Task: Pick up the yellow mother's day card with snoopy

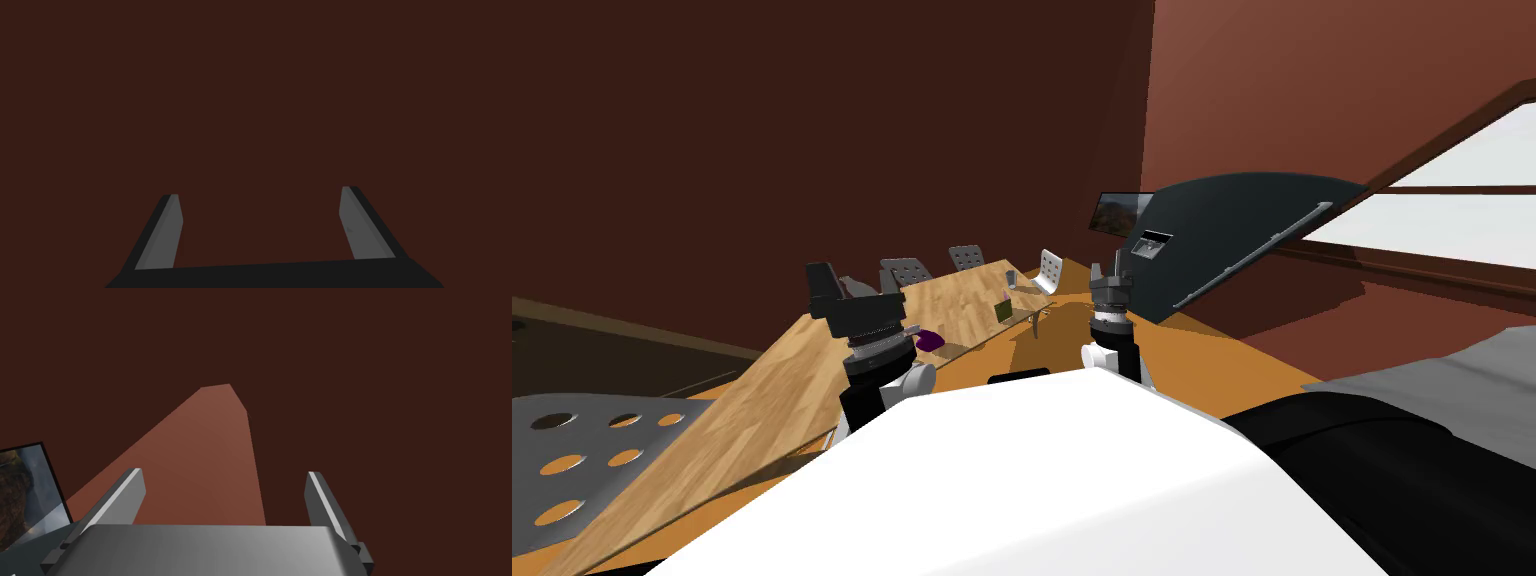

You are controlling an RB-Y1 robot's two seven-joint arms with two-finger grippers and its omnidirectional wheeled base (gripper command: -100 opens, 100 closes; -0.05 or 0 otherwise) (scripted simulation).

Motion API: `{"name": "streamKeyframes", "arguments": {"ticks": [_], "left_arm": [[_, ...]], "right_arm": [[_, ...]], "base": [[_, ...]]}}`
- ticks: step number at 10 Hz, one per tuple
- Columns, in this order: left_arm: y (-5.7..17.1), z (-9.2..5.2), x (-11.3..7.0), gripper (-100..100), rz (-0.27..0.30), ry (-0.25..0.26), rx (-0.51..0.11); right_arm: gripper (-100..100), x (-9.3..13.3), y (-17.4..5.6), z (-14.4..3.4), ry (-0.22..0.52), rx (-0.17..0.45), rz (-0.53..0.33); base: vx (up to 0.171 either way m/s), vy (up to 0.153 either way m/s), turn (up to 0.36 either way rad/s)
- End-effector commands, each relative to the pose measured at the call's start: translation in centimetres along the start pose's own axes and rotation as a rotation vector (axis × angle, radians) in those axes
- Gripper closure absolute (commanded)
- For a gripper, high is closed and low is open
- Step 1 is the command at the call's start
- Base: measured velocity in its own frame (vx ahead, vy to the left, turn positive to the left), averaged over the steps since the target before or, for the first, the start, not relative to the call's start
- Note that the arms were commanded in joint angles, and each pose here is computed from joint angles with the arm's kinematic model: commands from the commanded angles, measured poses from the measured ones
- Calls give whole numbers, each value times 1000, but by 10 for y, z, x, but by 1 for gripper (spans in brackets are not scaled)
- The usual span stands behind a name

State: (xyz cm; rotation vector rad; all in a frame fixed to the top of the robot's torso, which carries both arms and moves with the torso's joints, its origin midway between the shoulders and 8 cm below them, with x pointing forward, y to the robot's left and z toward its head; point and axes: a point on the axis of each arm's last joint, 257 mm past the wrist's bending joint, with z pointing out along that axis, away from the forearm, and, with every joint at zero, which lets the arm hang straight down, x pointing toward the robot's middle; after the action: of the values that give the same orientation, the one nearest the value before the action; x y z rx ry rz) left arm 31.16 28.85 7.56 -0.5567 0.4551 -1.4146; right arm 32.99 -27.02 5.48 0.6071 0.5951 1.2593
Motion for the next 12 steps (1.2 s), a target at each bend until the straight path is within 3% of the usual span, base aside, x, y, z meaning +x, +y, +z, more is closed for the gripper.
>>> {"name": "streamKeyframes", "arguments": {"ticks": [1, 12], "left_arm": [[14, -5, 7, -100, 21, 31, -23], [112, -57, 31, -100, 209, 188, -178]], "right_arm": [[0, 0, 0, 0, 0, 0, 0], [0, 0, 0, 0, 0, 0, 0]], "base": [[-1, 26, -142], [-13, 37, -140]]}}
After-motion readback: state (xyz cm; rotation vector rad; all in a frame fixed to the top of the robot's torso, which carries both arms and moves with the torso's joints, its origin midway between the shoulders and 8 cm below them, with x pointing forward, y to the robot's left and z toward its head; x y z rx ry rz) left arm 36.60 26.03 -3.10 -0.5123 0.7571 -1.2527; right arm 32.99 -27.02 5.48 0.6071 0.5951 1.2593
